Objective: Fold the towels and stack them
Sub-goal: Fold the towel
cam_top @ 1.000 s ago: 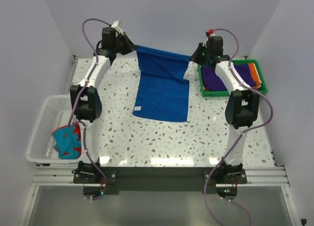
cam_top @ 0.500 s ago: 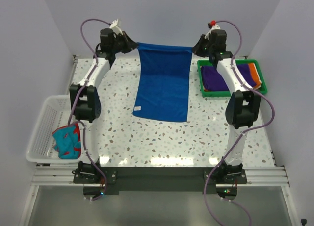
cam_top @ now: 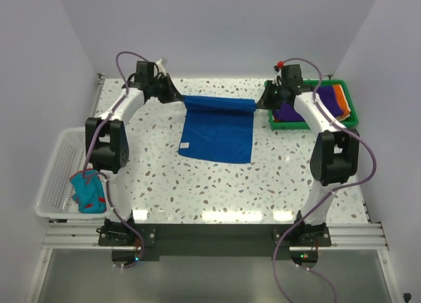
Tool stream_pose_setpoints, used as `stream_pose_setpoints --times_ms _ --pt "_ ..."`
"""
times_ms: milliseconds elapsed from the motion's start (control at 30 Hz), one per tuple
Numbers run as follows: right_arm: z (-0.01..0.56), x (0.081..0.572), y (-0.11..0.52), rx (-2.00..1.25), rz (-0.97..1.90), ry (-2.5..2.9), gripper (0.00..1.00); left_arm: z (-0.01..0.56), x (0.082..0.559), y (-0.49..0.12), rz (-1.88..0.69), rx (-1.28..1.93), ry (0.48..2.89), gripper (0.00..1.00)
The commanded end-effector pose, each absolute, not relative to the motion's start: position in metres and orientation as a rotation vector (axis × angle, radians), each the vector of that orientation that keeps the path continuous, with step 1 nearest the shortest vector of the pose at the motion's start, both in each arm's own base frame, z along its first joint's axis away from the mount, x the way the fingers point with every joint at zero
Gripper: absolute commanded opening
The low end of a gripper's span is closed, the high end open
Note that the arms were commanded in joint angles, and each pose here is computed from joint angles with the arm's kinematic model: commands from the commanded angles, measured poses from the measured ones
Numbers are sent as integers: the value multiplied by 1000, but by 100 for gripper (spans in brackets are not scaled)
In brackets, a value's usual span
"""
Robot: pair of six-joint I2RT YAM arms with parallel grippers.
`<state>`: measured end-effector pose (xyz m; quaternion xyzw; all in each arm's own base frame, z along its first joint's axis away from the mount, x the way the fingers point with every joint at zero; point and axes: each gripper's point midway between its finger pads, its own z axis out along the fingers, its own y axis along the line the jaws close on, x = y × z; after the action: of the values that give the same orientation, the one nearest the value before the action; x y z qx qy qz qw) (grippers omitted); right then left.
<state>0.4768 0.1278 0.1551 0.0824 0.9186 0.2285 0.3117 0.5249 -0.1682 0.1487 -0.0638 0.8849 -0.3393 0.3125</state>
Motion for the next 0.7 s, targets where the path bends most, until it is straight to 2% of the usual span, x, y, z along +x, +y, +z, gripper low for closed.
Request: stream_pose_setpoints --times_ms 0,200,400,600,667 --pt "153 449 129 235 631 2493 0 149 502 -154 -854 -138 2379 4" --pt "130 431 134 231 635 2557 0 134 485 -150 -822 -134 2442 4" --pt "155 428 132 225 624 2528 0 155 484 -144 -777 -125 2449 5" --pt "177 390 139 186 660 2516 0 171 452 -137 -716 -151 2475 6" --pt "172 371 148 157 677 2528 0 156 434 -133 -680 -151 2507 6"
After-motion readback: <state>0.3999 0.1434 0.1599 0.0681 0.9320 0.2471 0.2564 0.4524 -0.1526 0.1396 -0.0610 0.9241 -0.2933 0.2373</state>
